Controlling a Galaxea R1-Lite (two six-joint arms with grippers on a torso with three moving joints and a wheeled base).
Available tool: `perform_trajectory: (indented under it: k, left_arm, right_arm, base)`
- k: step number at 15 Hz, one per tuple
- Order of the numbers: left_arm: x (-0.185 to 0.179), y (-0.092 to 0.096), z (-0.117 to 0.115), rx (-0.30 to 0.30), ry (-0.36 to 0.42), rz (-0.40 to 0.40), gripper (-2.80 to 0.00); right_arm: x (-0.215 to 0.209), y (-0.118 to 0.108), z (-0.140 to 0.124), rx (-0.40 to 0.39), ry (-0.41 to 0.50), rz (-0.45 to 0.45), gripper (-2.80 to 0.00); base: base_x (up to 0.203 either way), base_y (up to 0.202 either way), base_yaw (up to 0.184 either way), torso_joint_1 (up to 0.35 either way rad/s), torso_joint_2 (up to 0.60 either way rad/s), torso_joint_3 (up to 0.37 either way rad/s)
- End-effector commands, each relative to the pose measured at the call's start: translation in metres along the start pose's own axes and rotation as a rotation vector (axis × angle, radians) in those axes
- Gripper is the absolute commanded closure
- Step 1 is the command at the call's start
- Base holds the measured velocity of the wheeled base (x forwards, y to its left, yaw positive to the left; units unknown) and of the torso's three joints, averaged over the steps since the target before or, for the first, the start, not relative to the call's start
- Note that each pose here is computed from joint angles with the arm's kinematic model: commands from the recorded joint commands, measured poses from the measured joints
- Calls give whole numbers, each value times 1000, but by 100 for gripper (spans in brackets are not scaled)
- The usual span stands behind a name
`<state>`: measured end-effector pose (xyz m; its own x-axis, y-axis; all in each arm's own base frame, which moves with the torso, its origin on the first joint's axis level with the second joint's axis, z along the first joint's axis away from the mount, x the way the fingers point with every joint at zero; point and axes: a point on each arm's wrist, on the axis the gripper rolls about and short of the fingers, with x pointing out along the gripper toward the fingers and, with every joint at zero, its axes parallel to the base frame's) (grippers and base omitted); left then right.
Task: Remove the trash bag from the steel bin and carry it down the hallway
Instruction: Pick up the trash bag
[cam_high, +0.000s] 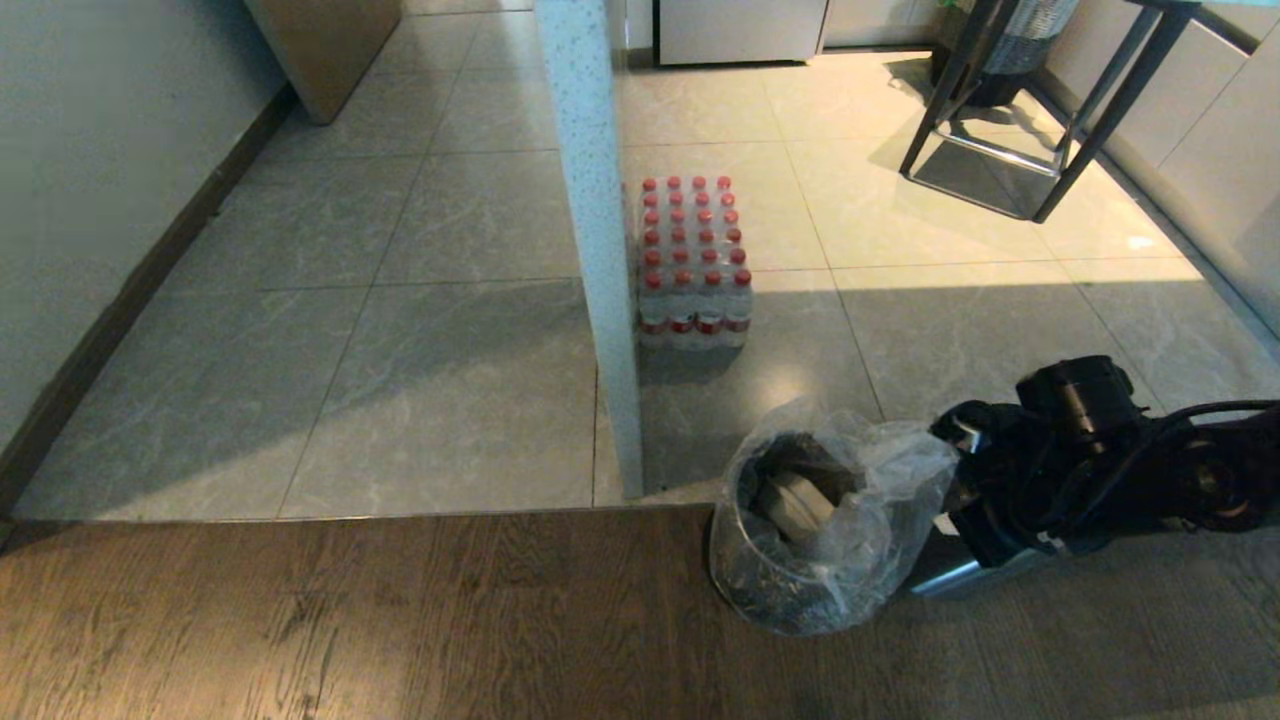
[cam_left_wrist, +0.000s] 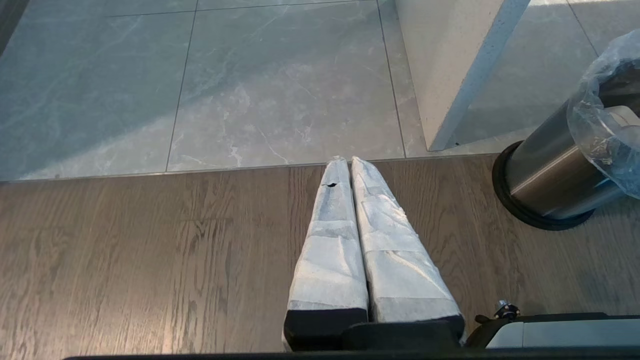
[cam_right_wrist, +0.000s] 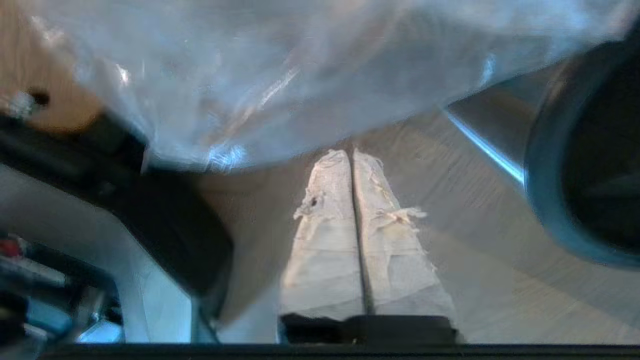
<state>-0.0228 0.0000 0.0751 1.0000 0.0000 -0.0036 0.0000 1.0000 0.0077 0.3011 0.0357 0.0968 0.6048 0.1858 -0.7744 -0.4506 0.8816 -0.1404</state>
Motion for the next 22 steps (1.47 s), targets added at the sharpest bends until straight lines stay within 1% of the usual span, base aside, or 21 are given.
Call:
perform_trajectory:
  k: [1,2,4,6,9,12,15,18,20,22]
  left_arm:
    - [0,0,0,0,-1,0,0]
    - [0,0,0,0,-1,0,0]
    - [0,0,0,0,-1,0,0]
    - [0,0,0,0,-1,0,0]
    - [0,0,0,0,-1,0,0]
    - [0,0,0,0,-1,0,0]
    - [0,0,0,0,-1,0,0]
    - [0,0,0,0,-1,0,0]
    - [0,0,0,0,-1,0,0]
    - [0,0,0,0,-1,0,0]
  right_arm:
    - [23,0,12,-24,6,16,0]
    - [32,4,16,-51,7,30,0]
    - [50,19,20,-95,31,72,0]
    - [65,33,29,-109,31,104,0]
    - [82,59,46,-3,10,149,0]
    - [100,70,58,-5,-75,164,0]
    - [113,71,65,-9,-116,168,0]
    - [119,75,74,48,-152,172,0]
    - [113,73,77,52,-186,166,0]
    - [117,73,82,116,-228,162,0]
  base:
    - [0,0,0,0,0,0]
    - [0,0,0,0,0,0]
    - [0,0,0,0,0,0]
    - [0,0,0,0,0,0]
    - [0,0,0,0,0,0]
    - [0,0,0,0,0,0]
    - [0,0,0,0,0,0]
    - [0,0,0,0,0,0]
    - [0,0,0,0,0,0]
    - [0,0,0,0,0,0]
